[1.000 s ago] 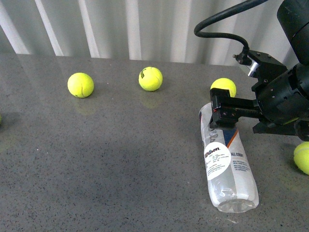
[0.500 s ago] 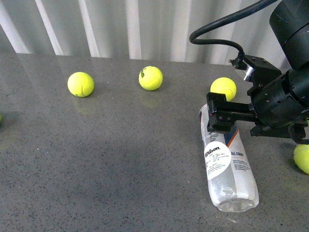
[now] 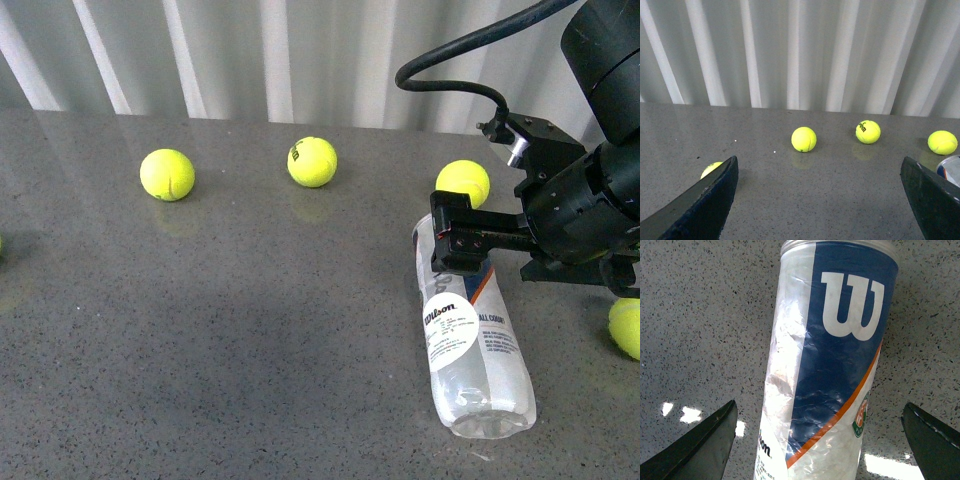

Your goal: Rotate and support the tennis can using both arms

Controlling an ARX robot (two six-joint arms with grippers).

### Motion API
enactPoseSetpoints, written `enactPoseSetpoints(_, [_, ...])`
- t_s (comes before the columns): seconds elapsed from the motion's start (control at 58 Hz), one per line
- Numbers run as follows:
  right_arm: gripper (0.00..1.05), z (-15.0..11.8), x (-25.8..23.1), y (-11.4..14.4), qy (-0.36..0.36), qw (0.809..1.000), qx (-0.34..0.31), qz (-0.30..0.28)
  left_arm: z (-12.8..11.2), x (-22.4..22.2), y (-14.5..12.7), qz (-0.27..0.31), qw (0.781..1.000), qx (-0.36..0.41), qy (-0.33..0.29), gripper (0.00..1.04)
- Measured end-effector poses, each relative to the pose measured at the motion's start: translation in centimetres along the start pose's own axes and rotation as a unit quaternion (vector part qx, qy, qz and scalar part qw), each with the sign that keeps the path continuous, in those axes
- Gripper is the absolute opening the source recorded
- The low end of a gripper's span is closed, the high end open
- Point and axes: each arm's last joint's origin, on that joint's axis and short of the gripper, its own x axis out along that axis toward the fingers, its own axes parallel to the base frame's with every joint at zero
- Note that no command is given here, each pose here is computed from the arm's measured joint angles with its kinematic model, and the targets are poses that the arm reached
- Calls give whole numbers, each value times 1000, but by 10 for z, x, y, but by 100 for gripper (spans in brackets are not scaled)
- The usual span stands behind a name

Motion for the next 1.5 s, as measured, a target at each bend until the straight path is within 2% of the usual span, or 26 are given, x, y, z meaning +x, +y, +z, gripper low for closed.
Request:
enactPoseSetpoints(1.086, [98, -6, 20, 3, 4, 1000, -4, 4, 0, 0, 0, 0, 1000, 0, 0, 98])
enactPoseSetpoints(1.5, [98, -18, 34, 3, -4, 1000, -8, -3, 0, 0, 0, 0, 1000, 0, 0, 98])
